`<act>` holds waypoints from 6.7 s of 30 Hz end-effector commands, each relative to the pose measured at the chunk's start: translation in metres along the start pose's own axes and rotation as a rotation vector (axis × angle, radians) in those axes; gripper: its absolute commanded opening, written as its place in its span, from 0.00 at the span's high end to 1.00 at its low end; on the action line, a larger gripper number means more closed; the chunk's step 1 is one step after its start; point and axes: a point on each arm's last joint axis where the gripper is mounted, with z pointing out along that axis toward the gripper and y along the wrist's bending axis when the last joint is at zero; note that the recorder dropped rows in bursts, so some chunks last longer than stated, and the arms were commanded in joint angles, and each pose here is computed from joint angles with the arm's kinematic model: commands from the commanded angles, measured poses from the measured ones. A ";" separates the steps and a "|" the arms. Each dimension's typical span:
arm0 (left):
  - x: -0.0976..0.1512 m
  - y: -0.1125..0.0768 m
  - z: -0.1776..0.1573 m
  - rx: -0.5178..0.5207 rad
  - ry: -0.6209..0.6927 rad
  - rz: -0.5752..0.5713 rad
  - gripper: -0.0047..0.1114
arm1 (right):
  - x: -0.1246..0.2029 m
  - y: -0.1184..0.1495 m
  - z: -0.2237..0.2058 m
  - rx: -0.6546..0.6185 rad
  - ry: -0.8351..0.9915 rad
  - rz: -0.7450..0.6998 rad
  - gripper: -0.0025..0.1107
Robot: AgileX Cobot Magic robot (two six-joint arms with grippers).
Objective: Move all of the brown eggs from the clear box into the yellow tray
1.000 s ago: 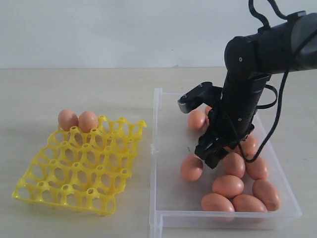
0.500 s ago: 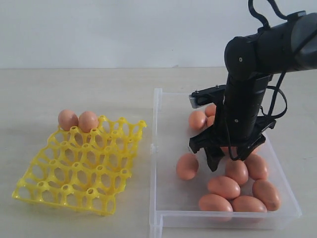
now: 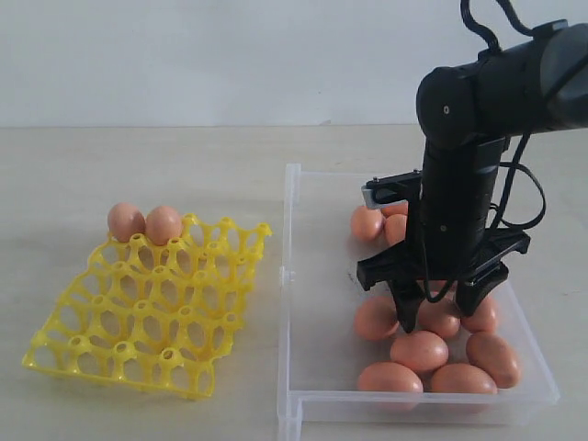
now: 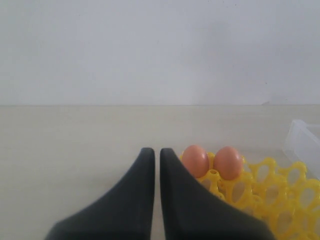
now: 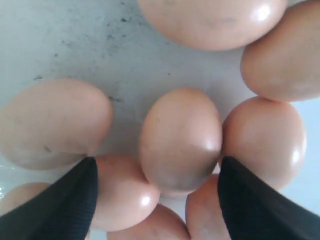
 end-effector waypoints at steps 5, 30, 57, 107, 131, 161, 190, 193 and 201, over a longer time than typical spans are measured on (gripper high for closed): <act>0.001 0.000 0.000 0.002 -0.002 0.001 0.93 | 0.004 0.000 0.000 0.006 0.028 0.024 0.43; 0.001 0.000 0.000 0.002 -0.002 0.001 0.93 | 0.004 -0.010 0.016 0.093 -0.048 -0.219 0.80; 0.001 0.000 0.000 0.002 -0.002 0.001 0.93 | 0.052 -0.016 0.049 -0.176 -1.386 0.014 0.98; 0.000 0.000 0.000 0.001 -0.006 0.001 0.93 | -0.082 0.137 0.057 -0.798 -1.344 -0.191 0.98; 0.000 0.000 0.000 0.001 -0.006 0.001 0.93 | -0.081 0.141 0.067 -0.649 -1.325 -0.294 0.98; 0.000 0.000 0.000 0.000 -0.008 0.001 0.93 | -0.087 0.145 0.019 -0.516 -1.331 -0.376 0.48; 0.000 0.000 0.000 0.000 -0.008 0.001 0.93 | 0.060 0.067 -0.076 -0.095 -1.125 -0.543 0.98; 0.000 0.000 0.000 0.000 -0.008 0.001 0.93 | 0.077 0.059 -0.069 -0.088 -1.097 -0.541 0.98; 0.000 0.000 0.000 0.001 -0.005 0.001 0.93 | 0.114 0.033 -0.020 0.011 -0.816 -0.535 0.98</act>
